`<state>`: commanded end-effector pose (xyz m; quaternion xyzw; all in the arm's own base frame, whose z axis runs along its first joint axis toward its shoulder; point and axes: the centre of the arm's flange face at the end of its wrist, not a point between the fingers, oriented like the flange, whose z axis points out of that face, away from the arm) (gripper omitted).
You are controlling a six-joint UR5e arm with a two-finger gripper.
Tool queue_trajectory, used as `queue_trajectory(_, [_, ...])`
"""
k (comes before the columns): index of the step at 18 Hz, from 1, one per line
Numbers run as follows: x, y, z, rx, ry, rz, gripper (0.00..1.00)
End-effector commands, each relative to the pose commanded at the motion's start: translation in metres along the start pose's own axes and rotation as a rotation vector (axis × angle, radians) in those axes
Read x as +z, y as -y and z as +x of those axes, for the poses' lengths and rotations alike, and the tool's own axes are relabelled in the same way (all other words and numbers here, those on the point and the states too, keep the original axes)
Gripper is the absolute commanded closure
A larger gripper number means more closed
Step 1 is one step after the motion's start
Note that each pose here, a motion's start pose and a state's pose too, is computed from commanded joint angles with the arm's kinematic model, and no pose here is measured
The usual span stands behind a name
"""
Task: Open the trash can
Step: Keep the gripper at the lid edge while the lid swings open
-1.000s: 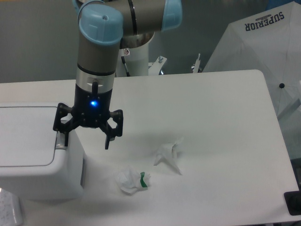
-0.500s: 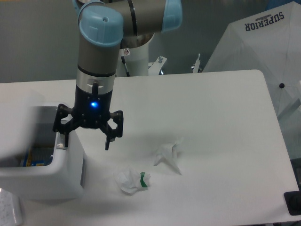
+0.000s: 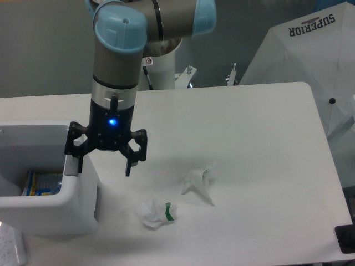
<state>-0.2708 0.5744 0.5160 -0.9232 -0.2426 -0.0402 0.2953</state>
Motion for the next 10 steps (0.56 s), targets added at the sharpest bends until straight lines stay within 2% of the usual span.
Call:
queue_trajectory(2, [-0.017, 0.007, -0.018, -0.012, 0.028, 0.033, 0.00])
queue_trajectory(3, [-0.024, 0.010, -0.033, -0.007, 0.065, 0.040, 0.00])
queue_trajectory(6, [-0.028, 0.006, -0.070, 0.142, 0.230, -0.011, 0.00])
queue_trajectory(8, [-0.029, 0.004, -0.089, 0.212, 0.278, -0.044, 0.00])
queue_trajectory(10, [-0.036, 0.002, -0.116, 0.209, 0.302, -0.054, 0.00])
